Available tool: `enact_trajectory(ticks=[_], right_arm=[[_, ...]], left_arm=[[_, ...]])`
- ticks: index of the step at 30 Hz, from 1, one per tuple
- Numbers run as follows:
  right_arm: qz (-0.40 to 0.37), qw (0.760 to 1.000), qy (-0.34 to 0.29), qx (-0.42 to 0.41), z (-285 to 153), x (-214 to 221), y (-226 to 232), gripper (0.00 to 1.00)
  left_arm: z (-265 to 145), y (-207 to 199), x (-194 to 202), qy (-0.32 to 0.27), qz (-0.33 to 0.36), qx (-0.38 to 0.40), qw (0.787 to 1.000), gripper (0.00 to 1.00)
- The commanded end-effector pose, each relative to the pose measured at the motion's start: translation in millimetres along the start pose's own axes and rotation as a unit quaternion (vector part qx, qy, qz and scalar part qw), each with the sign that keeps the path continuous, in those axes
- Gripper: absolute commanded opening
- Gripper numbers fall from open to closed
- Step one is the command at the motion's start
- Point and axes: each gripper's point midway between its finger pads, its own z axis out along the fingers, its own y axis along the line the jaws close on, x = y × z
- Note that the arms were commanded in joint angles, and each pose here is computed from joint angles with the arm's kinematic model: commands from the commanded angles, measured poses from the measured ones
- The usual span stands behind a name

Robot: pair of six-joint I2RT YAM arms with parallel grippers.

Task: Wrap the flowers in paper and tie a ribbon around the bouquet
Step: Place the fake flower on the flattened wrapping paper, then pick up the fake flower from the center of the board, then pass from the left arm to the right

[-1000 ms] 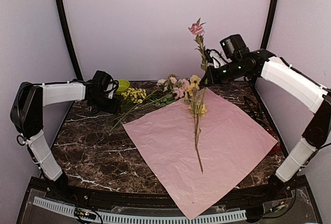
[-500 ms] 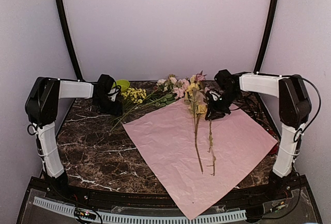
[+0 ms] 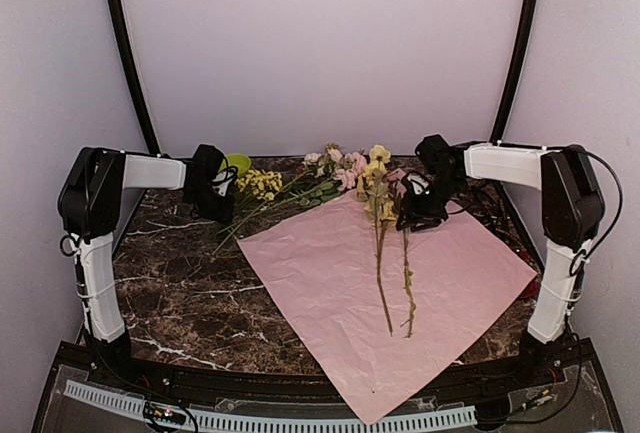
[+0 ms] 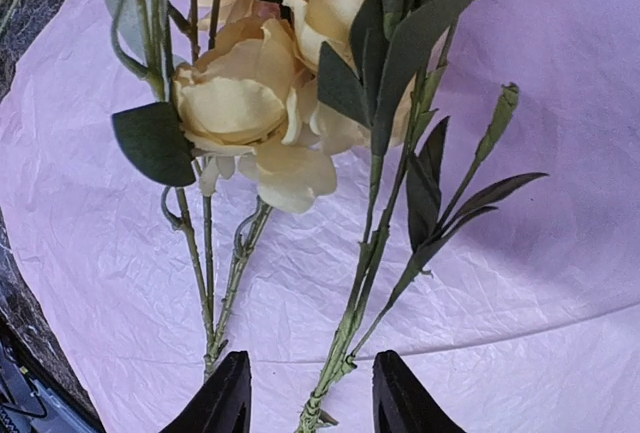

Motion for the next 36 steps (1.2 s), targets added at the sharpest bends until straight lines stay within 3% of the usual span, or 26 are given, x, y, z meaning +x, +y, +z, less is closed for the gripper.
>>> enact_trajectory(ticks=[1, 4, 8, 16, 20, 24, 27, 30, 33, 36], right_arm=[[-0.006, 0.999, -0.042, 0.018, -29.5, -5.1, 2.6, 0.43], [-0.009, 0.998, -0.055, 0.021, -41.7, -6.3, 4.9, 0.43], [-0.015, 0.996, -0.082, 0.021, -63.5, -8.9, 11.4, 0.43], [-0.067, 0.983, -0.169, -0.008, -108.0, -22.8, 47.9, 0.45], [-0.168, 0.949, -0.254, -0.084, -149.3, -25.0, 116.4, 0.46], [-0.264, 0.885, -0.323, -0.206, -185.3, -9.7, 194.1, 0.47], [-0.298, 0.833, -0.366, -0.290, -209.1, 4.1, 237.3, 0.49], [-0.316, 0.773, -0.393, -0.385, -225.6, 22.0, 271.2, 0.53], [-0.314, 0.740, -0.398, -0.442, -232.4, 27.6, 293.4, 0.54], [-0.314, 0.729, -0.397, -0.461, -231.5, 24.9, 313.1, 0.57]], left_arm=[[2.7, 10.6, -5.5, 0.001, 0.003, -0.013, 1.000, 0.13], [2.1, 11.9, -6.6, -0.001, 0.003, -0.013, 1.000, 0.00], [-12.4, 10.7, -14.3, -0.014, 0.000, -0.010, 1.000, 0.00], [-121.0, -17.1, -54.2, -0.176, -0.003, 0.036, 0.984, 0.00], [-189.1, -54.9, -66.8, -0.258, 0.019, 0.066, 0.964, 0.00], [-263.6, -125.3, -65.4, -0.357, 0.067, 0.176, 0.915, 0.00], [-317.8, -180.2, -47.6, -0.425, 0.103, 0.315, 0.843, 0.00], [-346.7, -213.3, -29.5, -0.449, 0.123, 0.393, 0.793, 0.00], [-358.1, -244.8, -14.4, -0.452, 0.147, 0.441, 0.761, 0.00], [-366.4, -264.2, -5.6, -0.460, 0.163, 0.469, 0.736, 0.00]])
